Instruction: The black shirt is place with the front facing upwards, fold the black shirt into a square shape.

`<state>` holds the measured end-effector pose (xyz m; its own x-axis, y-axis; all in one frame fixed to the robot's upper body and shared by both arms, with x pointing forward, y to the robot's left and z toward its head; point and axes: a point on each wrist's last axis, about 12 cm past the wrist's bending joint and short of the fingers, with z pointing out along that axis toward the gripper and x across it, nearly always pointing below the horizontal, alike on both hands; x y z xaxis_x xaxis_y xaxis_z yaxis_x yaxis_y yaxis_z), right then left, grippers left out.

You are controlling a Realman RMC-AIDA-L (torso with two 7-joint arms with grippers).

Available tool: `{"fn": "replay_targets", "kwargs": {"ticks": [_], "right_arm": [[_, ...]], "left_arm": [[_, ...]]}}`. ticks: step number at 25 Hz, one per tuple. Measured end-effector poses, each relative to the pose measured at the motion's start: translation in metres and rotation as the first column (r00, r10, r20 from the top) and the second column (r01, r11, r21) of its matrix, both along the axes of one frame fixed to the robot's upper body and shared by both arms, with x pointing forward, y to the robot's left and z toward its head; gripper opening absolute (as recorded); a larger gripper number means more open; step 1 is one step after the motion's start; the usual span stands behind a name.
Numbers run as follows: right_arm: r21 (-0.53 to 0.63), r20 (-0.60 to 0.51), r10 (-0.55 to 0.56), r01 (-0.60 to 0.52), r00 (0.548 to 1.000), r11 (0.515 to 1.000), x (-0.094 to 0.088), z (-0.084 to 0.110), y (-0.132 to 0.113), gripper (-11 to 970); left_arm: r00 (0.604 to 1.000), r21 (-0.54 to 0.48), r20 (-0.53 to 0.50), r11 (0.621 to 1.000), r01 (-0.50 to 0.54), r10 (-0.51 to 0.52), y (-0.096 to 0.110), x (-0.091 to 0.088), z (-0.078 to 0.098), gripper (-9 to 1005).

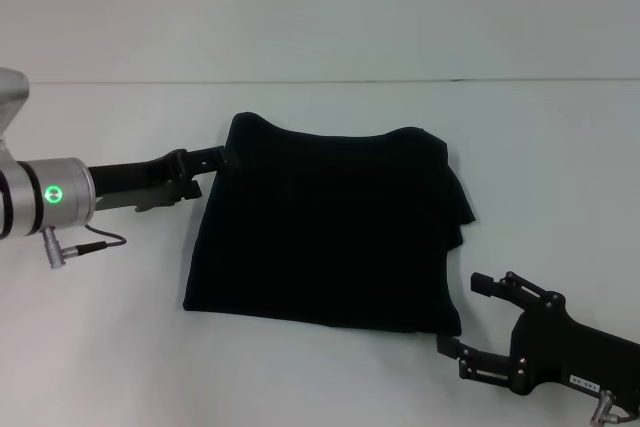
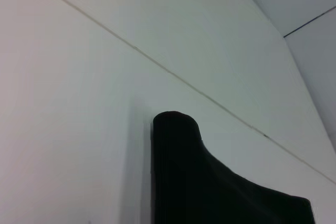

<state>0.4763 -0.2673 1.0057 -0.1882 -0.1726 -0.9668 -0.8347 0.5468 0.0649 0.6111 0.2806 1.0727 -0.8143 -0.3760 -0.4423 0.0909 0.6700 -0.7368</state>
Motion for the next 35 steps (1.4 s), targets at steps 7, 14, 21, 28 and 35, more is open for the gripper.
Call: {"fn": "replay_targets", "kwargs": {"ticks": [7, 14, 21, 28, 35], "right_arm": [[0.003, 0.002, 0.002, -0.002, 1.000, 1.000, 0.001, 0.001, 0.000, 946], [0.004, 0.002, 0.004, -0.004, 1.000, 1.000, 0.001, 0.001, 0.001, 946], [0.007, 0.003, 0.008, -0.008, 1.000, 1.000, 0.002, 0.002, 0.002, 947], [0.012, 0.000, 0.006, -0.006, 1.000, 1.000, 0.002, 0.002, 0.003, 947], [0.014, -0.001, 0.005, -0.005, 1.000, 1.000, 0.003, 0.002, 0.003, 946]], "left_arm": [[1.000, 0.037, -0.009, 0.999, -0.022, 0.023, -0.003, 0.002, -0.006, 908], [1.000, 0.037, -0.025, 0.999, -0.003, 0.004, -0.008, -0.001, -0.009, 909], [0.998, 0.065, -0.032, 0.996, 0.061, -0.059, -0.026, 0.000, -0.012, 908], [0.995, 0.075, -0.030, 0.993, 0.096, -0.094, -0.031, 0.000, -0.010, 873], [0.994, 0.082, -0.034, 0.991, 0.107, -0.105, -0.034, 0.001, -0.010, 628]]}}
